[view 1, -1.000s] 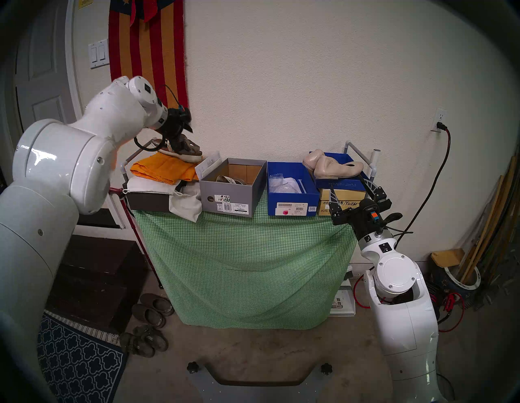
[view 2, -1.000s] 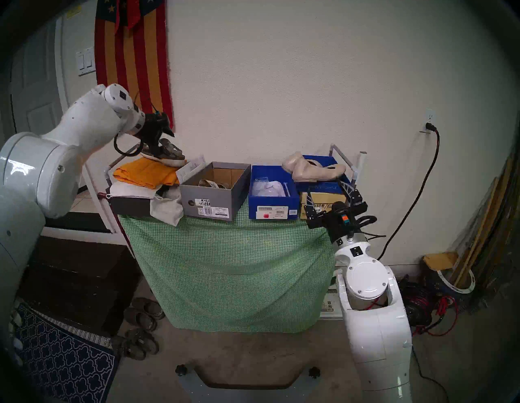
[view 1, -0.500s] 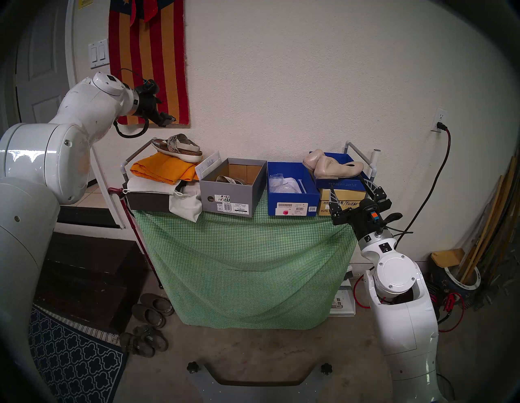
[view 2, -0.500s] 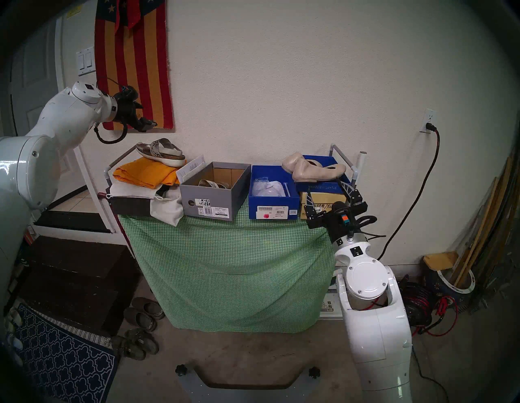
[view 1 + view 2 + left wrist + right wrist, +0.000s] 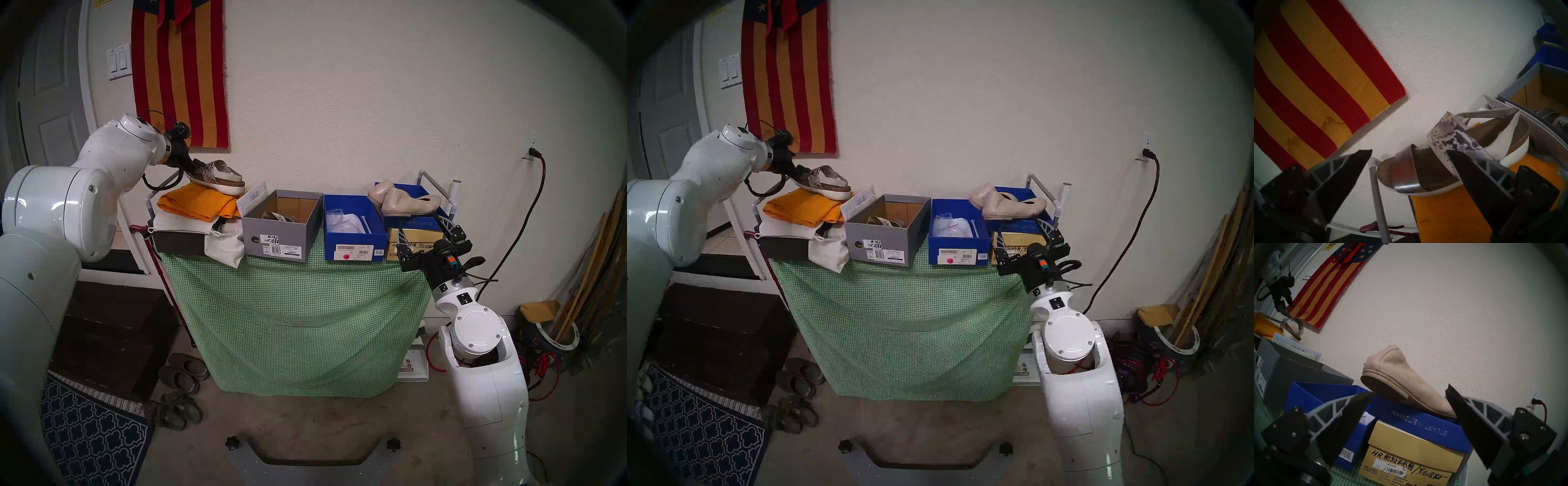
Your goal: Put shoes into shoe box
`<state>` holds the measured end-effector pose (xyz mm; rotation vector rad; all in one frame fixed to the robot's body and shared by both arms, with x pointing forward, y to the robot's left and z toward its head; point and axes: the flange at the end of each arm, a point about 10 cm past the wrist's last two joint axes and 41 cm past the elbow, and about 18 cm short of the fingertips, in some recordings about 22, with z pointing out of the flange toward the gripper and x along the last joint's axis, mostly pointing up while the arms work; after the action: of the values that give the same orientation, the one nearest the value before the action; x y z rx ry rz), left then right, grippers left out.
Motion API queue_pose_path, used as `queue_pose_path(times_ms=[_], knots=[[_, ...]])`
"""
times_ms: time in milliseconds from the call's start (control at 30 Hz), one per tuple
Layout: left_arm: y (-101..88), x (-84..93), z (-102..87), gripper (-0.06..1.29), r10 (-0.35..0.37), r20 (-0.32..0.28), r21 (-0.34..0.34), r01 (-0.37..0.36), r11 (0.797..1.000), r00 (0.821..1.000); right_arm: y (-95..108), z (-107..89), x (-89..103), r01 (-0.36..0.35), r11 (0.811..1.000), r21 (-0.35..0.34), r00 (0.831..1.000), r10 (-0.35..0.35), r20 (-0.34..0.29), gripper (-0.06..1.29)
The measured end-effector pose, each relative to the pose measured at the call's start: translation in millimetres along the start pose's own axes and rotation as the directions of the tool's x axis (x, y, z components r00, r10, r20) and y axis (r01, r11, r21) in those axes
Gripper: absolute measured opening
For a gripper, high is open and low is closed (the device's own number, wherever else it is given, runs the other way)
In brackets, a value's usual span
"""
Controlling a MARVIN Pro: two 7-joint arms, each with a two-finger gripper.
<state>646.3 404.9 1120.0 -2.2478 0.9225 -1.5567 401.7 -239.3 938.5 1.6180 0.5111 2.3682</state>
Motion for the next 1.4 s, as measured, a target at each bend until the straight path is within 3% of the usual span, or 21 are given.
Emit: queue_pose_path(times_ms=[333, 467, 800, 1233, 1267, 1300, 1333, 1400], knots=[[11.1, 15.8, -4.3, 1.27, 0.018, -0.061, -0.148, -0.027, 0.989, 0.998, 0.1, -0.1, -0.1, 0.000, 1.000, 0.000, 1.000, 0.000, 0.001, 1.22], [15.4, 20.5, -3.6, 1.27, 0.032, -0.069, -0.175, -0.044, 0.984, 0.997, 0.1, -0.1, -0.1, 0.000, 1.000, 0.000, 1.000, 0.000, 0.001, 1.22], [18.4, 7.3, 5.2, 1.27, 0.001, -0.017, -0.115, -0.003, 0.993, 1.000, 0.1, -0.1, -0.2, 0.000, 1.000, 0.000, 1.000, 0.000, 0.001, 1.22], [27.9, -7.2, 14.4, 1.27, -0.047, 0.000, -0.100, 0.046, 0.994, 0.999, 0.1, 0.0, -0.1, 0.000, 1.000, 0.000, 1.000, 0.000, 0.001, 1.22], [28.3, -7.0, 14.8, 1.13, -0.046, -0.001, -0.100, 0.046, 0.994, 0.999, 0.1, 0.0, -0.1, 0.000, 1.000, 0.000, 1.000, 0.000, 0.001, 1.22], [28.6, -6.7, 15.0, 0.75, -0.046, -0.001, -0.100, 0.046, 0.994, 0.999, 0.1, 0.0, -0.1, 0.000, 1.000, 0.000, 1.000, 0.000, 0.001, 1.22], [28.8, -6.6, 15.1, 0.27, -0.046, -0.002, -0.101, 0.045, 0.994, 0.999, 0.1, 0.0, -0.1, 0.000, 1.000, 0.000, 1.000, 0.000, 0.001, 1.22], [28.9, -6.6, 15.2, 0.05, -0.045, -0.002, -0.100, 0.045, 0.994, 0.999, 0.1, 0.0, -0.1, 0.000, 1.000, 0.000, 1.000, 0.000, 0.001, 1.22]])
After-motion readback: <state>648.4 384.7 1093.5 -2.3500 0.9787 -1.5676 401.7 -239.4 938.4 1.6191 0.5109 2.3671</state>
